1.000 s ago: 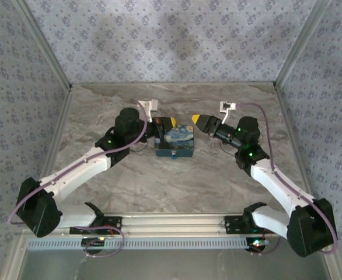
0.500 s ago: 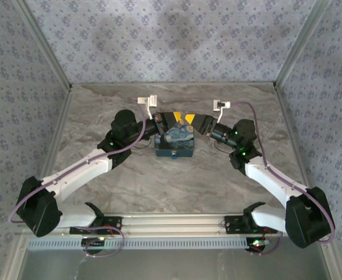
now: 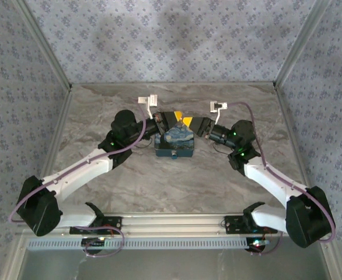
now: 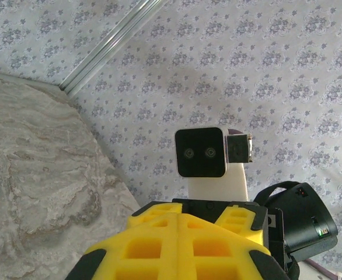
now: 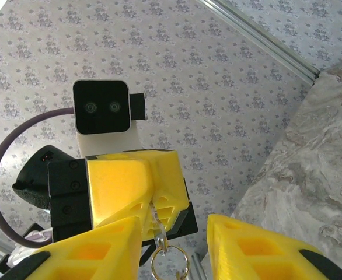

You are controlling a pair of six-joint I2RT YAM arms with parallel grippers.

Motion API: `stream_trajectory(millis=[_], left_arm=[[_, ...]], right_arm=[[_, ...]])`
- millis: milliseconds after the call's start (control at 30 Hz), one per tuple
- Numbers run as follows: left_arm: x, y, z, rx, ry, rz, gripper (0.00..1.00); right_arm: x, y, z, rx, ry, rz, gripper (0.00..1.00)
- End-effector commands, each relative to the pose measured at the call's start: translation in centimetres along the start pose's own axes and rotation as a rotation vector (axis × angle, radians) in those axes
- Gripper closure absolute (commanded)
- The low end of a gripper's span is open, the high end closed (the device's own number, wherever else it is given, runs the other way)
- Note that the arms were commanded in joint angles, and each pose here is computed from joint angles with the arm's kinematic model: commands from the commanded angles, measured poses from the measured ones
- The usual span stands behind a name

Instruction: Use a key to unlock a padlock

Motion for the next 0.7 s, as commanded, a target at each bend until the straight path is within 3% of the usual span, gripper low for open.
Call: stream_trajectory(millis=[0, 133, 567, 667], left_arm=[[0.12, -0.45, -0.83, 0.016, 0.043, -0.018, 1.0], [0.16, -0.48, -0.78, 0.015, 0.039, -0.02, 1.0], [0.07, -0.46, -0.95, 0.015, 0.049, -0.022, 1.0], [-0.06, -0.46, -1.02, 0.017, 0.052, -0.025, 1.0]], right_arm=[[0.4, -0.09, 1.35, -0.043, -0.053, 0.02, 0.65], [0.4, -0.05, 1.41, -0.044, -0.054, 0.025, 0.64], [0.25, -0.13, 1.53, -0.063, -0.055, 0.018, 0.99], [0.12, -0.18, 1.79, -0.085, -0.059, 0.012, 1.0]])
Point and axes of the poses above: each hand's point on the last joint's axis, 136 mm out from that joint toward the fingers, its own x axis out along the fingers, its own z axis along the line the jaws close on, y = z × x, the point moved 7 cm from there along -x, back along the fingers, and after that the axes turned 8 degrees about x, right-handed, at the moved point
